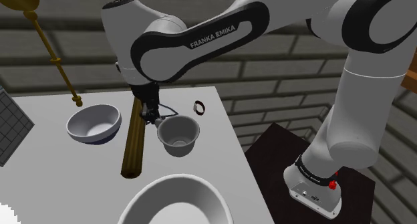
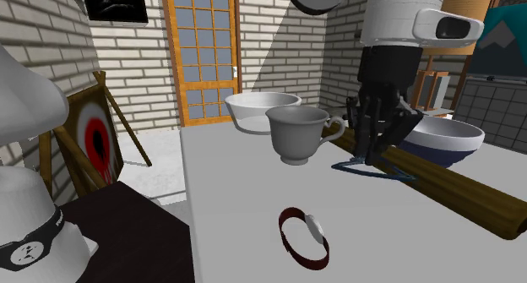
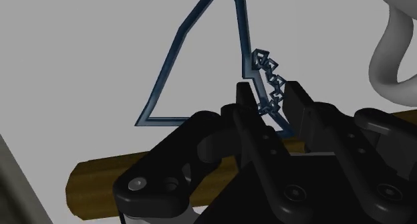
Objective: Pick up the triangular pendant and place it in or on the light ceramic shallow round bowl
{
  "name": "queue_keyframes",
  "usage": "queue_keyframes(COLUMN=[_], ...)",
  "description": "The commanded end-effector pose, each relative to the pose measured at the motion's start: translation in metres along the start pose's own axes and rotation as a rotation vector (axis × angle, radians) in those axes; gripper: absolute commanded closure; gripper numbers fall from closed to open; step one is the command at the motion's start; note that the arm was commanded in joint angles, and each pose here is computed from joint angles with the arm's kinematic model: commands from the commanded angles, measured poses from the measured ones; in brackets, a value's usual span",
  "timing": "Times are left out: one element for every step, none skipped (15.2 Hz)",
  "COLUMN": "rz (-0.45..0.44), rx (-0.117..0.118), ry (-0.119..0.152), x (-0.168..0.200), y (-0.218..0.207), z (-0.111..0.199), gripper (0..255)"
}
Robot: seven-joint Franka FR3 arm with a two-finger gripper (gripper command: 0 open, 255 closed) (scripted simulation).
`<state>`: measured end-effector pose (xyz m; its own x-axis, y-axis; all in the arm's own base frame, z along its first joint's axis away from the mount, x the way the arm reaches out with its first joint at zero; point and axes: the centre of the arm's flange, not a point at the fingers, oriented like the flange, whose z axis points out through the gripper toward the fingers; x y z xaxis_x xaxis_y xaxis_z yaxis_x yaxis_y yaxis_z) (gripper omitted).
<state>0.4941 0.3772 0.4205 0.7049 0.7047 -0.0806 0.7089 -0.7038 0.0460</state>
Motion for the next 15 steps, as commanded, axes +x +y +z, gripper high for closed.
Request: queue_keyframes(rz=[0.0,0.0,0.0,0.0,0.0,0.0,0.0,0.0,0.0,0.0,0.0,0.0,0.0,0.0,0.0], rx=[0.0,0.0,0.0,0.0,0.0,0.0,0.0,0.0,0.0,0.0,0.0,0.0,0.0,0.0,0.0], ry=[0.0,0.0,0.0,0.0,0.0,0.0,0.0,0.0,0.0,0.0,0.0,0.0,0.0,0.0,0.0], x=[-0.001,-0.002,-0.002,-0.003,-0.003,-0.003,-0.004,-0.004,-0.005,-0.005,-0.005,-0.006,-0.006,-0.007,-0.007], y=[0.0,0.001,0.001,0.001,0.001,0.002,0.002,0.002,0.002,0.003,0.003,0.003,0.003,0.004,0.004], z=[-0.01,-0.015,-0.021,-0.026,-0.031,-0.036,-0.042,-0.047,-0.052,-0.057,-0.063,-0.068,-0.073,-0.078,-0.084], gripper=[255,255,255,255,255,255,255,255,255,255,255,255,255,255,255])
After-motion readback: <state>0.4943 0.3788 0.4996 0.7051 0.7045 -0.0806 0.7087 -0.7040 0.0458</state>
